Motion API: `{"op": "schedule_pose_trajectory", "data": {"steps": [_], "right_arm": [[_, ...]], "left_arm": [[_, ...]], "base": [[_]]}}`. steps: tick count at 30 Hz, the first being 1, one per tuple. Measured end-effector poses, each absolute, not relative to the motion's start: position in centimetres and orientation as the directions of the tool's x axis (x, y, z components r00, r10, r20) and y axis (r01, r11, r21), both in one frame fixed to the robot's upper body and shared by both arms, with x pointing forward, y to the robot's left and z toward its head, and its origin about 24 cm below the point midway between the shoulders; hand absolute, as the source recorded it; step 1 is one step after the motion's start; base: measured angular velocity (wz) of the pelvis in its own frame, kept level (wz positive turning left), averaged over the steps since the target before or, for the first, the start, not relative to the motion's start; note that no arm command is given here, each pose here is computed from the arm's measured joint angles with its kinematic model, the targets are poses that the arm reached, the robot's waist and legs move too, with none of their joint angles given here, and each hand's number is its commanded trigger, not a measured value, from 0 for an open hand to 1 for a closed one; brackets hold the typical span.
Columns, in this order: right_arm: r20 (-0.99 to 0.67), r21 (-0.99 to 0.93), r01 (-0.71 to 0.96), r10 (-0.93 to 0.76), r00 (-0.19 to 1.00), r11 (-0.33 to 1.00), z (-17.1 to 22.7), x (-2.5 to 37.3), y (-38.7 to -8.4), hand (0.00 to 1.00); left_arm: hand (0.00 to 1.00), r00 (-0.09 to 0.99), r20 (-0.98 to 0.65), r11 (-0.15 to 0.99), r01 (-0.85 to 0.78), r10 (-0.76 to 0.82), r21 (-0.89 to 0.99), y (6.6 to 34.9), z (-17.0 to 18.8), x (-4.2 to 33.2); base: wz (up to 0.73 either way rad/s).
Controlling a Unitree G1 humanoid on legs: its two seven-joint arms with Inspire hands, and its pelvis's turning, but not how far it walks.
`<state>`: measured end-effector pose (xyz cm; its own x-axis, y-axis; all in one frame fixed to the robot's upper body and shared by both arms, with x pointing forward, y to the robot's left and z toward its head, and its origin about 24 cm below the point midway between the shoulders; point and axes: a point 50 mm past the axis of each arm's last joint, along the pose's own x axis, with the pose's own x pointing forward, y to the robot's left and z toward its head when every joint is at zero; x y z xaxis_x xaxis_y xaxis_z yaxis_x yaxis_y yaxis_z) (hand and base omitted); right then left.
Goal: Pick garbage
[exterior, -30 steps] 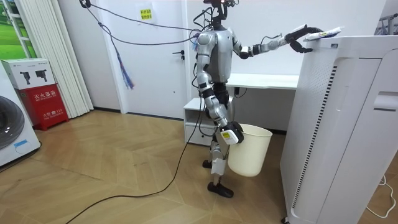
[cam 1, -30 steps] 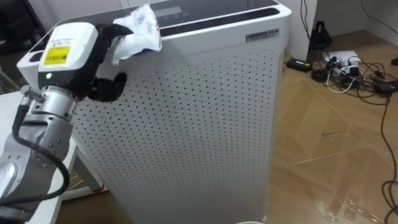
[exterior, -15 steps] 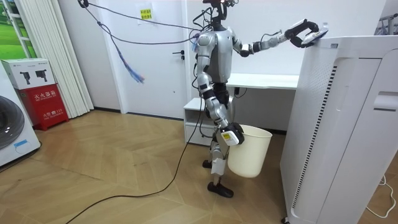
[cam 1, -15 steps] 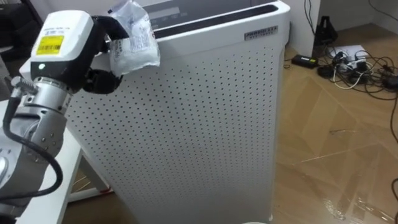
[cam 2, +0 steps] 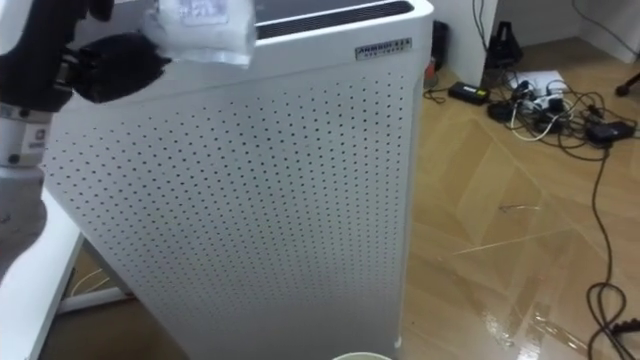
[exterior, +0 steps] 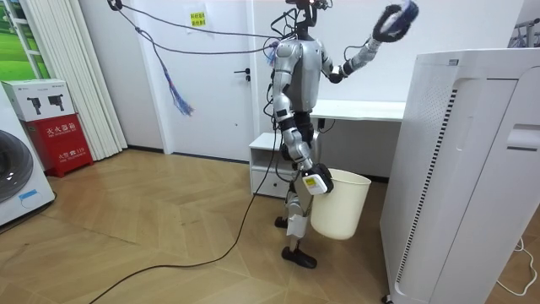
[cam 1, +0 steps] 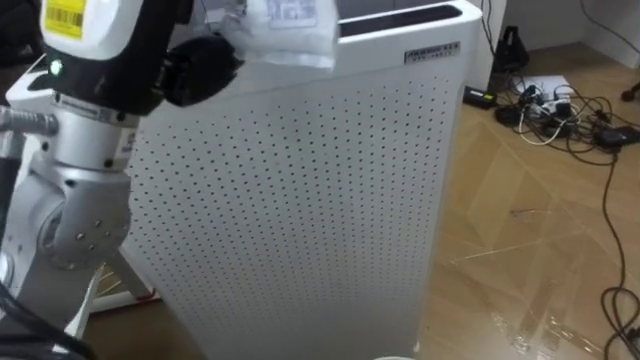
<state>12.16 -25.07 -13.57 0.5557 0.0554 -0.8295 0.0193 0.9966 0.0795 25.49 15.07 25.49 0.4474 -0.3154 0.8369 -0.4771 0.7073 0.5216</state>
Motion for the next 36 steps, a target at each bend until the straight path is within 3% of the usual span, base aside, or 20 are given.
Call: {"op": "schedule_pose_trajectory", "data": {"steps": [3,7,17,19,24,31,36], "right_arm": [[-0.830,0.098,0.015,0.073,0.554,0.995,-13.8,12.1,-24.3,1.00],[-0.826,0.102,-0.026,0.099,0.554,0.994,-13.9,12.2,-23.7,1.00],[-0.801,0.157,-0.122,0.199,0.564,0.980,-13.8,13.7,-21.4,1.00],[-0.798,0.154,-0.151,0.213,0.564,0.977,-13.7,14.2,-21.0,1.00],[-0.777,0.150,-0.177,0.227,0.588,0.973,-13.1,15.9,-20.6,1.00],[-0.777,0.146,-0.181,0.225,0.587,0.973,-13.0,16.8,-20.7,1.00],[-0.760,0.133,-0.206,0.234,0.606,0.969,-12.5,18.1,-20.5,1.00]], "left_arm": [[1.00,0.455,0.826,0.824,-0.286,-0.332,0.489,14.2,25.1,23.9],[1.00,0.526,0.763,0.893,-0.016,-0.375,0.450,13.4,23.2,23.3],[1.00,0.590,0.606,0.830,0.502,-0.534,0.243,11.6,19.0,23.5],[1.00,0.645,0.543,0.824,0.540,-0.537,0.174,11.7,16.7,23.8],[1.00,0.810,0.190,0.830,0.554,-0.554,0.059,12.7,8.1,25.0],[1.00,0.824,-0.141,0.832,0.554,-0.549,-0.001,13.8,0.3,23.2],[1.00,0.794,-0.274,0.831,0.555,-0.542,-0.035,13.7,-2.9,22.1]], "base": [[0.07],[0.13],[0.05],[-0.05],[0.04],[0.03],[0.01]]}}
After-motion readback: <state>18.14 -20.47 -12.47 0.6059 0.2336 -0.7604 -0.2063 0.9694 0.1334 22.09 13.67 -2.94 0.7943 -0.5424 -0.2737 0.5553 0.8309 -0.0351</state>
